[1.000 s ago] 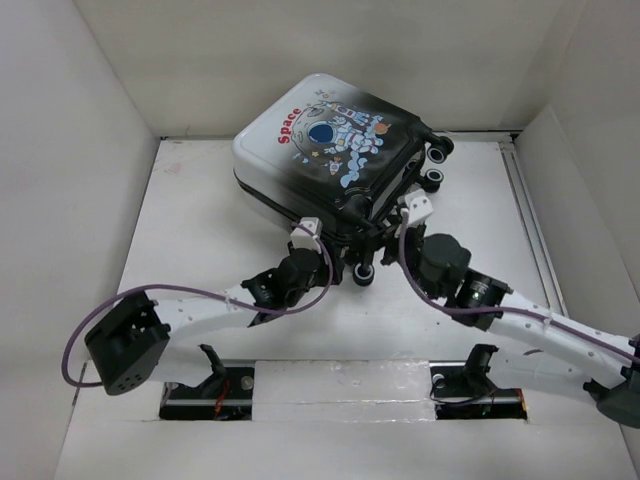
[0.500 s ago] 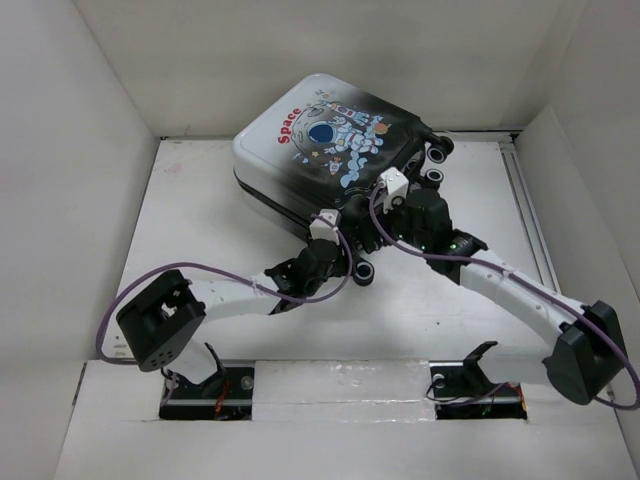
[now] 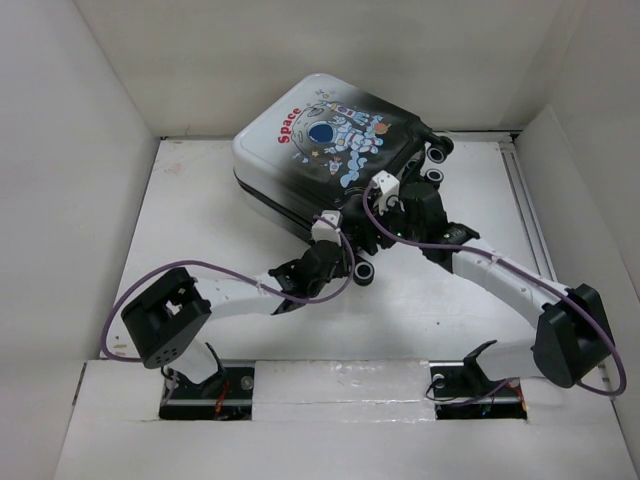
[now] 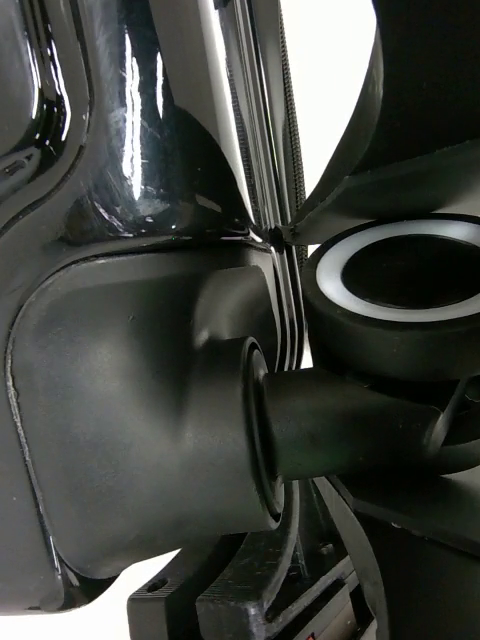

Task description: Pack the luggage

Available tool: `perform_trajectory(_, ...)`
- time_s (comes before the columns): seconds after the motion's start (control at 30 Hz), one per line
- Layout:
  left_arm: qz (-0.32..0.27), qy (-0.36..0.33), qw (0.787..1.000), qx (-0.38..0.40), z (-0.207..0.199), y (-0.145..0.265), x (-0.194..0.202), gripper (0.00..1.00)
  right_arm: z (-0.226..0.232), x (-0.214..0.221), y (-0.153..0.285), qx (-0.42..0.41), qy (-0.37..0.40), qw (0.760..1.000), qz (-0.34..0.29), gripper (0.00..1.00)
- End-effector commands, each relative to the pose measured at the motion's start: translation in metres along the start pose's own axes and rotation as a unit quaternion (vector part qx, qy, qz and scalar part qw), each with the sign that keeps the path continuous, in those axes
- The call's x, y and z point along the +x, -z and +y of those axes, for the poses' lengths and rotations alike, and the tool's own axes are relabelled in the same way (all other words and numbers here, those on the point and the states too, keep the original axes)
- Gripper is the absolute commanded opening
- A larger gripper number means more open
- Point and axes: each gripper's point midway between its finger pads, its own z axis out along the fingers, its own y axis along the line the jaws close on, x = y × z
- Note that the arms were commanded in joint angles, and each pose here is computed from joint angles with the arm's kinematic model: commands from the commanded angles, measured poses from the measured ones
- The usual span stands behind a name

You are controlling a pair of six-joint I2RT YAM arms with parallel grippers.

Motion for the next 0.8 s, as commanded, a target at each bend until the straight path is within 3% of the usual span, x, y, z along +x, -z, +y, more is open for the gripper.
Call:
perform_trajectory(0.0,-0.053,0.018,0.998,-0.010,-0.008,-0.003,-0.034,0.00,0.006,-0.032,-0.003,-0.024,0.017,0.998,-0.047,0.54)
perform_trajectory(0.13,-0.062,0.018,0.998,-0.024,-0.003,-0.002,-0.039,0.00,0.007,-0.024,-0.003,-0.024,0.005,0.999,-0.048,0.23)
perform_trajectory(0.27,-0.069,0.015,0.996,-0.048,0.012,0.005,-0.037,0.00,0.001,-0.022,0.008,-0.005,-0.005,0.998,-0.059,0.06)
perform_trajectory(0.4,-0.066,0.007,0.992,-0.106,0.042,0.015,-0.028,0.00,-0.005,-0.020,0.024,0.019,-0.015,0.997,-0.073,0.00)
perform_trajectory(0.57,-0.052,0.044,0.991,-0.116,0.066,0.026,-0.015,0.00,-0.020,-0.014,0.035,0.048,-0.023,0.996,-0.079,0.00)
perform_trajectory(0.77,-0.061,0.049,0.980,-0.184,0.100,0.042,-0.012,0.00,-0.021,-0.001,0.033,0.036,-0.029,0.997,-0.066,0.00)
